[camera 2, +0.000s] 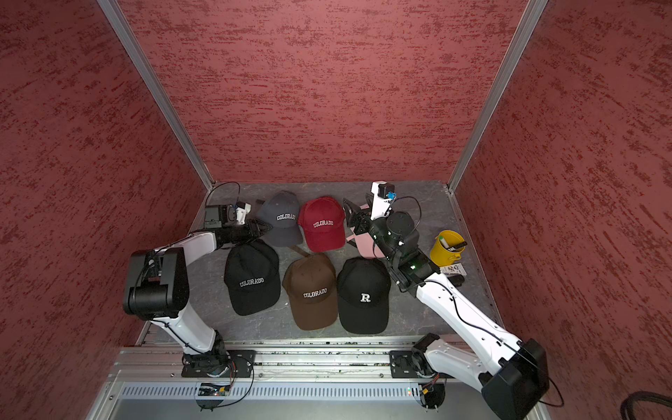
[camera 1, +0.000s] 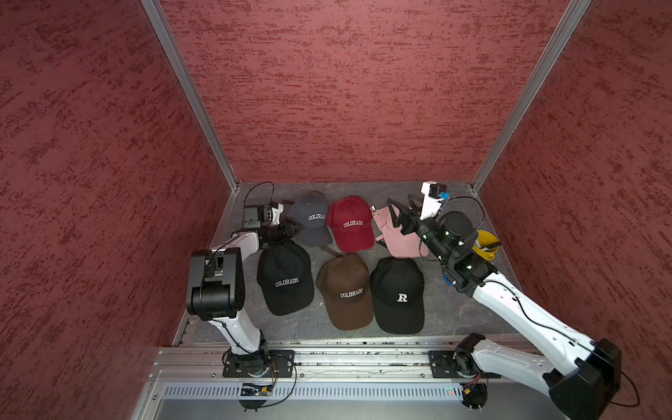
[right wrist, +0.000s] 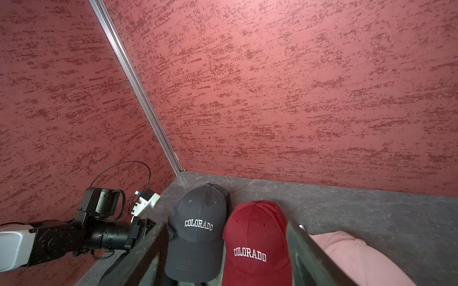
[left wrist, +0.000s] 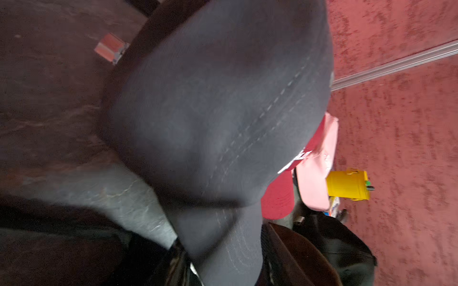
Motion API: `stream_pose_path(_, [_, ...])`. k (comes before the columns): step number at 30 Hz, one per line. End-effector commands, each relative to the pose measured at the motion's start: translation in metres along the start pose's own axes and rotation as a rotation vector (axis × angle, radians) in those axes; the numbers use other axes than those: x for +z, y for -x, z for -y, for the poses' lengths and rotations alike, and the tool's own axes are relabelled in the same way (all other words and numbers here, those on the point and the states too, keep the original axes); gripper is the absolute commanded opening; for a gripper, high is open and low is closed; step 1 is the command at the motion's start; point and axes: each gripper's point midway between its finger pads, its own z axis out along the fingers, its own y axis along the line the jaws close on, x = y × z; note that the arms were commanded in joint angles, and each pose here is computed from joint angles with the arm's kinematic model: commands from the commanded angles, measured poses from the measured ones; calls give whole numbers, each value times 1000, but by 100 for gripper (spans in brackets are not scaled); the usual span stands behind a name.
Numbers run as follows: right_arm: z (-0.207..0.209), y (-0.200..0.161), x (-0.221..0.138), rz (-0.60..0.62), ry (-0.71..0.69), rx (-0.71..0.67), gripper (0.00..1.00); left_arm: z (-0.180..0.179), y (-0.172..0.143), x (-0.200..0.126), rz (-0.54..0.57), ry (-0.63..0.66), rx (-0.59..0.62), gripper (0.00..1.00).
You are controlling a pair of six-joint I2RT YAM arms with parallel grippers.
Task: Open the adjustable buckle of the baseball cap
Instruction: Place the baseball cap at the center of the board, then reset both arms
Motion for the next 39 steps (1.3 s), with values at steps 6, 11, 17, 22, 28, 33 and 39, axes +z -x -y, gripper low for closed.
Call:
stream_pose_path(6, [7, -18, 5, -16, 7, -44, 85, 11, 13, -22, 119, 280, 268, 67])
stream_pose_path(11, [29, -29, 6, -28, -89, -78, 98, 20, 26, -42, 248, 359, 351, 76])
stream_pose_path(17, [81, -46, 0, -11, -307, -86, 99, 9, 36, -81, 359, 453, 359, 100])
stream_pose_path(22, [138, -65, -28, 69, -558, -134, 99, -20, 31, -122, 475, 556, 317, 100])
stream_pose_path(28, [209, -103, -79, 89, -836, -168, 99, -53, 10, -135, 599, 628, 294, 100])
stream_pose_path(33, [239, -97, -95, 139, -871, -184, 99, -60, 2, -119, 684, 637, 345, 100])
stream_pose_path(39, [268, -117, -108, 154, -887, -236, 99, -35, 18, -91, 722, 513, 492, 100])
